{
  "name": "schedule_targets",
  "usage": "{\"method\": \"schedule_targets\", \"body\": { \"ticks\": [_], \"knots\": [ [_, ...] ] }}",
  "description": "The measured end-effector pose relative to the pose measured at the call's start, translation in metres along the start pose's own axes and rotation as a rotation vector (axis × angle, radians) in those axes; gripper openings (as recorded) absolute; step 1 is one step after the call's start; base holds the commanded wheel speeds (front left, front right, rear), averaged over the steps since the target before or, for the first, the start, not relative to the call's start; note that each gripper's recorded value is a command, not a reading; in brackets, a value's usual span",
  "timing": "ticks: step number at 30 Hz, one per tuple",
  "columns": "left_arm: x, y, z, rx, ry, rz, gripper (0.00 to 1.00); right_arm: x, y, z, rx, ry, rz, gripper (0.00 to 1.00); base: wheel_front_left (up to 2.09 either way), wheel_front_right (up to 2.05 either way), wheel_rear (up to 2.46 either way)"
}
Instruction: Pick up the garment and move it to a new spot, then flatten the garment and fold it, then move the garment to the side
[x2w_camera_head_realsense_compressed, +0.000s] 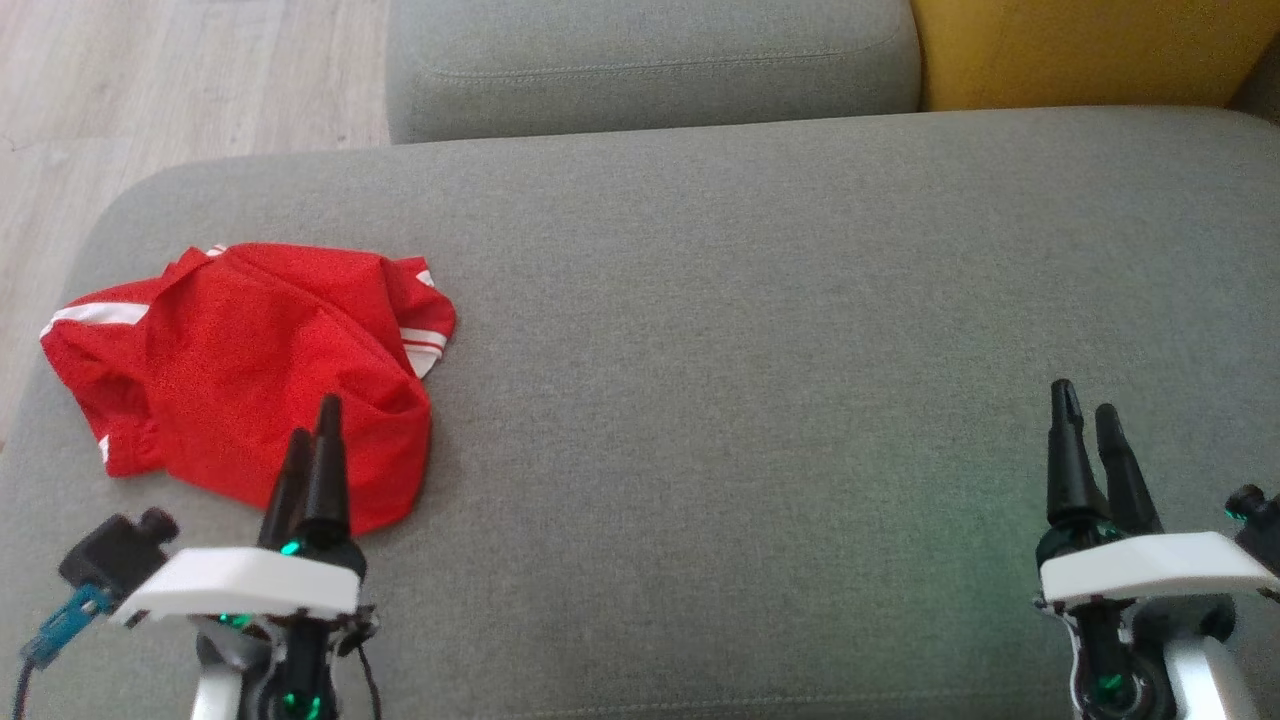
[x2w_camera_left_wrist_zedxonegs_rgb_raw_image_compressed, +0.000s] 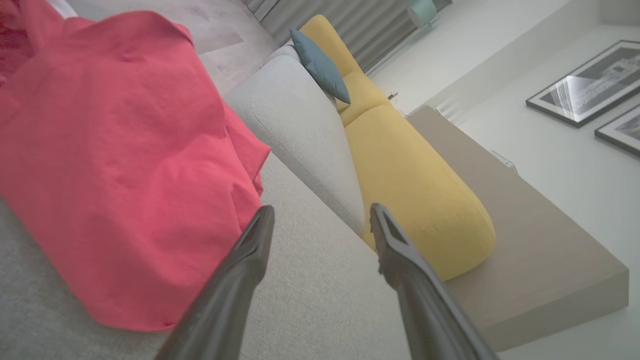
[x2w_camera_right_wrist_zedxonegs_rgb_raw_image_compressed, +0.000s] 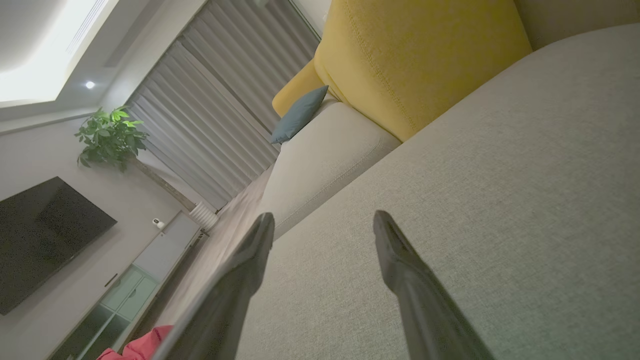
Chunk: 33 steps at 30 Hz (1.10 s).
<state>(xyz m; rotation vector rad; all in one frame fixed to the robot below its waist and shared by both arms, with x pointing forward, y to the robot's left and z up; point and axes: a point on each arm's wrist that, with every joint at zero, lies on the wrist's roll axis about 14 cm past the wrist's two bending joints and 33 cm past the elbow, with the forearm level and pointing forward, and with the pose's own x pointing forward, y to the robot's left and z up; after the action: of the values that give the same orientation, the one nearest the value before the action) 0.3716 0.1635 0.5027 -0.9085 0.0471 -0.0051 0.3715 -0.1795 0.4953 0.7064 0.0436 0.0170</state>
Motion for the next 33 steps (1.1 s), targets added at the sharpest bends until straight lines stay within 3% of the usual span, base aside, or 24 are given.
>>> {"method": "schedule_targets", "body": {
  "ticks": [33],
  "knots": [
    [-0.002,-0.018,-0.026,0.664,0.033,-0.038,1.0,0.002,0.025,-0.002,-0.51,-0.03,0.103,1.0,0.0,0.0,0.0]
  ]
}}
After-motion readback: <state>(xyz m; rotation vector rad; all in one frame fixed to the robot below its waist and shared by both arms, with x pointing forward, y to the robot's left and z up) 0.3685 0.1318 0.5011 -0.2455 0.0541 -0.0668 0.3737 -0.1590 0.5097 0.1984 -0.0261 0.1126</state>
